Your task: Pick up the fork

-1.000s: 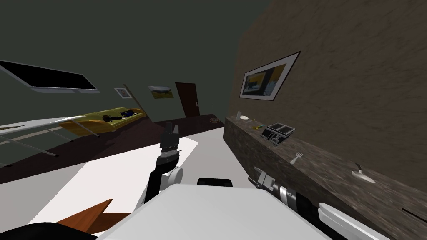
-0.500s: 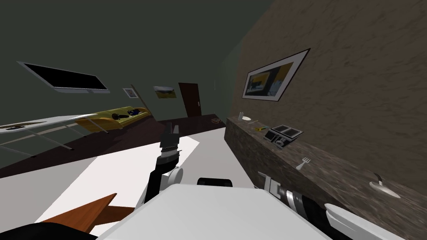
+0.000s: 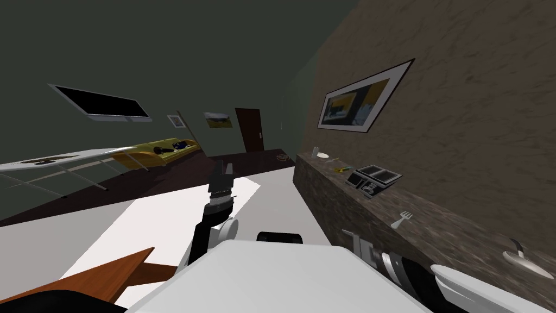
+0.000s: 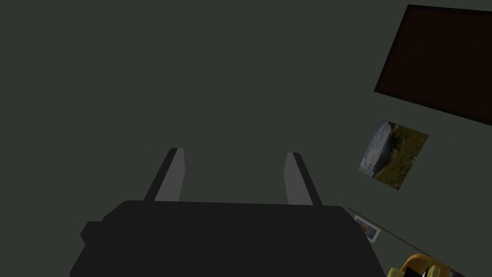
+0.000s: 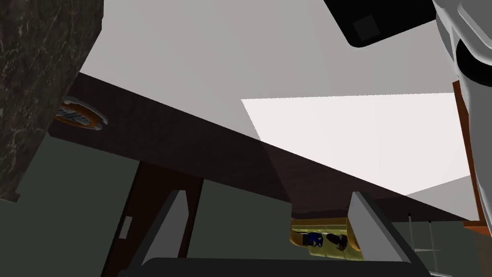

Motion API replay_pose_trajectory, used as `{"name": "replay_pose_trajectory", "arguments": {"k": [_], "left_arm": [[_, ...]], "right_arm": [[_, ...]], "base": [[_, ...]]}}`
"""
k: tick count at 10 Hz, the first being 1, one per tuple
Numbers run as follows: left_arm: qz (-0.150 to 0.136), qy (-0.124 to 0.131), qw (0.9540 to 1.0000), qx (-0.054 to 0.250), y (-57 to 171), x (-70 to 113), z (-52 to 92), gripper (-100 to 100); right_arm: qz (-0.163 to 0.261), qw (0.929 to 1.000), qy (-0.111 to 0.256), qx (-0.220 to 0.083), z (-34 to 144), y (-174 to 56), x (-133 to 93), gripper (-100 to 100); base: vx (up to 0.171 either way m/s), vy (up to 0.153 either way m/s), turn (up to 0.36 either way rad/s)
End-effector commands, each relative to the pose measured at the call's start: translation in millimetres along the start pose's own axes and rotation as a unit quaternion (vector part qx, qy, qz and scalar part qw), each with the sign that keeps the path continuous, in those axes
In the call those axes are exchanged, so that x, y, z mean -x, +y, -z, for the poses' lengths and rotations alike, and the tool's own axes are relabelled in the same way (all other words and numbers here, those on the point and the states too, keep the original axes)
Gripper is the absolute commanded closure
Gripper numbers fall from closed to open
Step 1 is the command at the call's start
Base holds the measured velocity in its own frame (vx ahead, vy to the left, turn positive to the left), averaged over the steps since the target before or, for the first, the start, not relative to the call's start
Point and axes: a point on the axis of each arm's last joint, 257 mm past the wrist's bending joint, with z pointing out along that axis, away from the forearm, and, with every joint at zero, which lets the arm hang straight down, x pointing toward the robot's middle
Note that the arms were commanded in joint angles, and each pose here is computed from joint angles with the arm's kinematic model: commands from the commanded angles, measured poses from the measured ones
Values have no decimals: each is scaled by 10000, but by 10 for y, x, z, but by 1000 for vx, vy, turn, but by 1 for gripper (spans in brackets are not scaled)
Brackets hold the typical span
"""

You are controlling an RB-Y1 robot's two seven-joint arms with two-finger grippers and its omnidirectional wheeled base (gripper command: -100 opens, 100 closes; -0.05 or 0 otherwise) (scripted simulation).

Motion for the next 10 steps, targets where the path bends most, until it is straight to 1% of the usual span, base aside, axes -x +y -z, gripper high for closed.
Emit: {"name": "replay_pose_trajectory", "arguments": {"k": [1, 2, 4, 5, 6, 7, 8, 9, 10], "left_arm": [[0, 0, 10000, 0, 0, 0, 0, 0], [0, 0, 10000, 0, 0, 0, 0, 0], [-1, 0, 10000, 0, 0, 0, 0, 0], [0, 0, 10000, 0, 0, 0, 0, 0], [0, 0, 10000, 0, 0, 0, 0, 0], [-1, 0, 10000, 0, 0, 0, 0, 0], [-1, 0, 10000, 0, 0, 0, 0, 0], [-1, 0, 10000, 1, 0, 1, 0, 0], [-1, 0, 10000, 0, 0, 0, 0, 0]], "right_arm": [[231, 9994, 222, 98, 86, -38, -132, -100], [422, 9978, 468, 196, 162, -24, -325, -100], [599, 9960, 603, 269, 224, -86, -356, -100], [815, 9922, 867, 383, 326, -98, -546, -100], [927, 9902, 952, 428, 368, -144, -561, -100], [1128, 9848, 1203, 539, 480, -165, -738, -100], [1235, 9823, 1284, 581, 522, -213, -748, -100], [1425, 9755, 1525, 690, 642, -243, -911, -100], [1517, 9728, 1595, 727, 680, -290, -917, -100]], "base": [[27, -62, 78], [47, -86, 94], [30, -65, 45], [27, -59, 116], [32, -73, 81], [33, -112, 108], [39, -118, 61], [50, -127, 124], [49, -107, 65]]}}
